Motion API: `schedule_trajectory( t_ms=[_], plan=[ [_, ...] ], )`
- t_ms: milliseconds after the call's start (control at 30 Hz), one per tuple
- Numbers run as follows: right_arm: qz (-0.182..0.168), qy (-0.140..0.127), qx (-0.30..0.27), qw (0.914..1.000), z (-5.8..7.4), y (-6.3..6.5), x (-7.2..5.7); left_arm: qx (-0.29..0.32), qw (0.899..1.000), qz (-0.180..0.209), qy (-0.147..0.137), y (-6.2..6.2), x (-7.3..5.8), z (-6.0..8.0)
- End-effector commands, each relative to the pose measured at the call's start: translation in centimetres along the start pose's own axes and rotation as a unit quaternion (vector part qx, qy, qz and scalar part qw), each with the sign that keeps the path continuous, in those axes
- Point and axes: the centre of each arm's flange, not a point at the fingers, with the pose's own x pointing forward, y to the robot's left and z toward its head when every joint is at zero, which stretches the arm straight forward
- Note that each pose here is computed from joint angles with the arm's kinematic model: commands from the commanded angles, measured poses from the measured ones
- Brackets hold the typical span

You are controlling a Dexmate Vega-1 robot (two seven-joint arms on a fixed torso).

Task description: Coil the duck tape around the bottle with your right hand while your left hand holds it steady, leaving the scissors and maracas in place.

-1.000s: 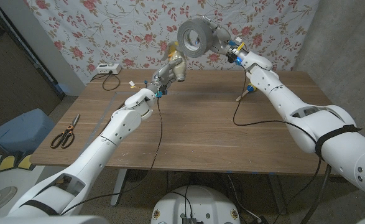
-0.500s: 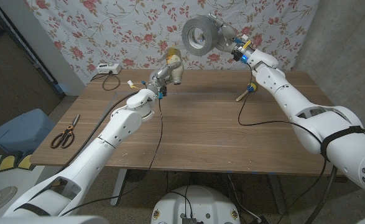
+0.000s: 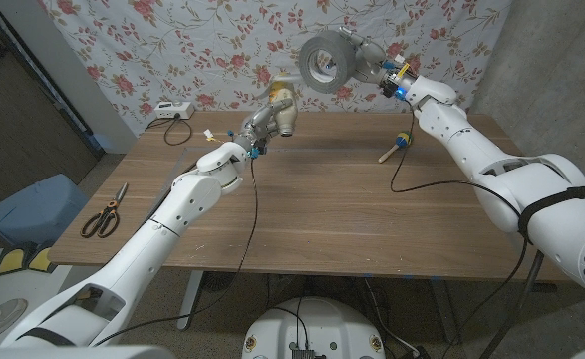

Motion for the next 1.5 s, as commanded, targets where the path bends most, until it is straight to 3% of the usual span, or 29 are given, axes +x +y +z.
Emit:
schedule_trajectory(
  t_ms=[33,433,767,1100,1233,1367,1500],
  plan=[
    [-0.033,0.066,-0.008,0.9972,-1.0,-3.0,-2.1,-0.029,0.999,-0.038,-0.003,-0.3,-0.5,0.6],
    [-0.095,0.09,-0.004,0.9913,-2.5,-4.7,-4.9,-0.041,0.995,-0.092,-0.016,-1.5,-0.5,1.2],
    [-0.109,0.089,-0.002,0.9901,-3.2,-4.5,-4.4,-0.063,0.988,-0.141,-0.023,-2.1,0.1,1.5],
    [-0.139,0.083,-0.006,0.9868,-4.2,-4.3,-3.7,-0.109,0.971,-0.21,-0.041,-3.9,0.7,1.6],
    [-0.152,0.048,-0.066,0.9851,-4.4,-3.1,-3.7,-0.122,0.968,-0.211,-0.057,-4.2,0.8,1.7],
    [-0.185,0.021,-0.108,0.9765,-4.6,-1.0,-3.3,-0.125,0.968,-0.207,-0.06,-4.3,0.9,1.8],
    [-0.187,-0.014,-0.131,0.9734,-4.5,1.7,-2.4,-0.128,0.971,-0.19,-0.067,-4.1,0.9,1.8]
  ],
)
